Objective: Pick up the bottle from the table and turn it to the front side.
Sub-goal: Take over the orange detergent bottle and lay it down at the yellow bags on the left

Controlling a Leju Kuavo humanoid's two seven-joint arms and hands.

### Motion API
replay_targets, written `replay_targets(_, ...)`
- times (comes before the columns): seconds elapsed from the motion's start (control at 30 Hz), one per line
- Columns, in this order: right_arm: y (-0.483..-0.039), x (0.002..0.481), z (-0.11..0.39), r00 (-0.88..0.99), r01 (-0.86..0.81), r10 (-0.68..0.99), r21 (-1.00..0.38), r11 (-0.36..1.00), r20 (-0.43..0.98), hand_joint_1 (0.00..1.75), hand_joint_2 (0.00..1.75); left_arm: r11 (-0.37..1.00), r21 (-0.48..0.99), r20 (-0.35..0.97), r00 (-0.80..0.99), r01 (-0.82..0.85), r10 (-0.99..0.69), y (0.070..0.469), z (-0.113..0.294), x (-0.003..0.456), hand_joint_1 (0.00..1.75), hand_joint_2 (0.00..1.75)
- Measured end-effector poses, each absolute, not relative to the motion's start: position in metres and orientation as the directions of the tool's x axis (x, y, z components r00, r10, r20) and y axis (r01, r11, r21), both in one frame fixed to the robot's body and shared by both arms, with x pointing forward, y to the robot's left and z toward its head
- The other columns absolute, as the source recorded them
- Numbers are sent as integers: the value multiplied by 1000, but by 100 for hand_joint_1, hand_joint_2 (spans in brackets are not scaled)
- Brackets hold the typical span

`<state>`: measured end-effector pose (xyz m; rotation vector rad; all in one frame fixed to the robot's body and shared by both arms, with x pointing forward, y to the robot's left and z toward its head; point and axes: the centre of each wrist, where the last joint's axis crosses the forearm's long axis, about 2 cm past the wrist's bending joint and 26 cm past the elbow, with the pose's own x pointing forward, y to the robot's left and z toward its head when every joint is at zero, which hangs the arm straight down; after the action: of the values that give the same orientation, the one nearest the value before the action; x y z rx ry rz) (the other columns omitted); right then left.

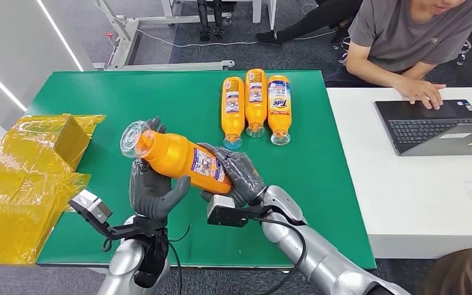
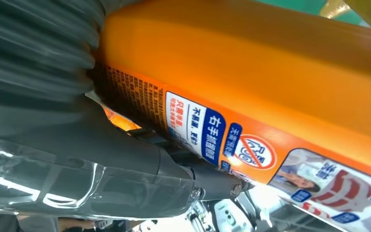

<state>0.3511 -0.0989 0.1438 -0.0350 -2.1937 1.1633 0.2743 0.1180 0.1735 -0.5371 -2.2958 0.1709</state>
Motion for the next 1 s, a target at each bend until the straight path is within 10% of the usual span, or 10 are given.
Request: replay_targets(1.0,-94,336,132,-764,-411,325,-809,420,557,175,175,952,-229,716,-627,202,305,133,155,274,1,175)
